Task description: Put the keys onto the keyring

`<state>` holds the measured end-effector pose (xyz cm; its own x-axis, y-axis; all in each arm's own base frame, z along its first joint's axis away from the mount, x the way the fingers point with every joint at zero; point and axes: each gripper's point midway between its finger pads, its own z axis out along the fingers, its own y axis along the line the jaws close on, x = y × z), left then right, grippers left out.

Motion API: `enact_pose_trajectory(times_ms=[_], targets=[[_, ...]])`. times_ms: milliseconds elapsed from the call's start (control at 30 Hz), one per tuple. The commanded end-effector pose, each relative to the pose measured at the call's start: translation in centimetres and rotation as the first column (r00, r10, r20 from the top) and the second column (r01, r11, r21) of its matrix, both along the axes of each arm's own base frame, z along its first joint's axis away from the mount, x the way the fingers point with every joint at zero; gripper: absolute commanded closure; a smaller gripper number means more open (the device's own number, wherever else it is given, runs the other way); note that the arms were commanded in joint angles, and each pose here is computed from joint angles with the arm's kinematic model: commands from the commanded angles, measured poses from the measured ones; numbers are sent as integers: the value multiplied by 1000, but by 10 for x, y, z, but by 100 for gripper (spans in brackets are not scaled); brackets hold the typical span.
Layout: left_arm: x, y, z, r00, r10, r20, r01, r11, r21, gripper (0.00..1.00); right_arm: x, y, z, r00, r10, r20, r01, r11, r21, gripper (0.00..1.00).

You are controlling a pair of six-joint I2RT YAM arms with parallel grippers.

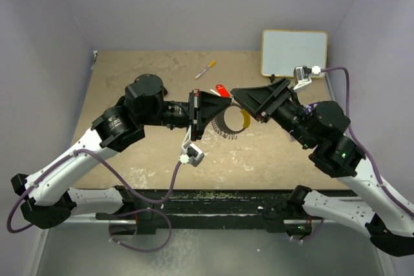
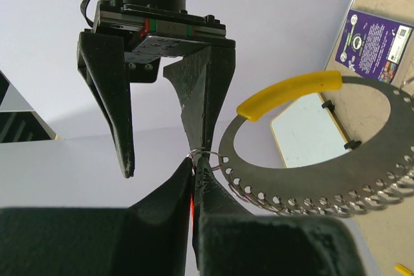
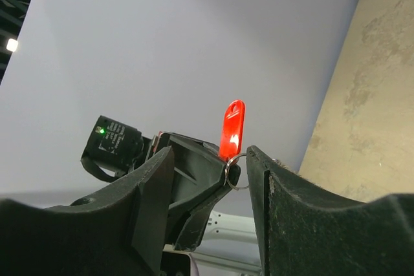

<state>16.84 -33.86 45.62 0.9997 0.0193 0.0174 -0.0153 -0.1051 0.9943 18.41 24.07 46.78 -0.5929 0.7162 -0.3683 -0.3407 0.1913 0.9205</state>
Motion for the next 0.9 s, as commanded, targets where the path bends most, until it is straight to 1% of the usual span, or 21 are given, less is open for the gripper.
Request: enact_pose_trajectory(times_ms=[0, 200, 467, 867], targets=[[-5, 8, 33, 995, -2, 95, 10, 997, -80, 97, -3, 3, 16, 999, 30, 29, -33, 996, 77, 46], [0, 8, 28, 994, 8, 109, 0, 997, -73, 97, -8, 8, 16, 997, 69, 19, -70, 994, 87, 46], [5, 10, 21, 994, 24, 106, -17, 998, -68, 97, -12, -15, 21, 1000, -1, 21, -1, 997, 72, 46], [0, 10, 23, 994, 2, 106, 6, 997, -75, 97, -10, -4, 20, 999, 32, 23, -33, 997, 75, 46]])
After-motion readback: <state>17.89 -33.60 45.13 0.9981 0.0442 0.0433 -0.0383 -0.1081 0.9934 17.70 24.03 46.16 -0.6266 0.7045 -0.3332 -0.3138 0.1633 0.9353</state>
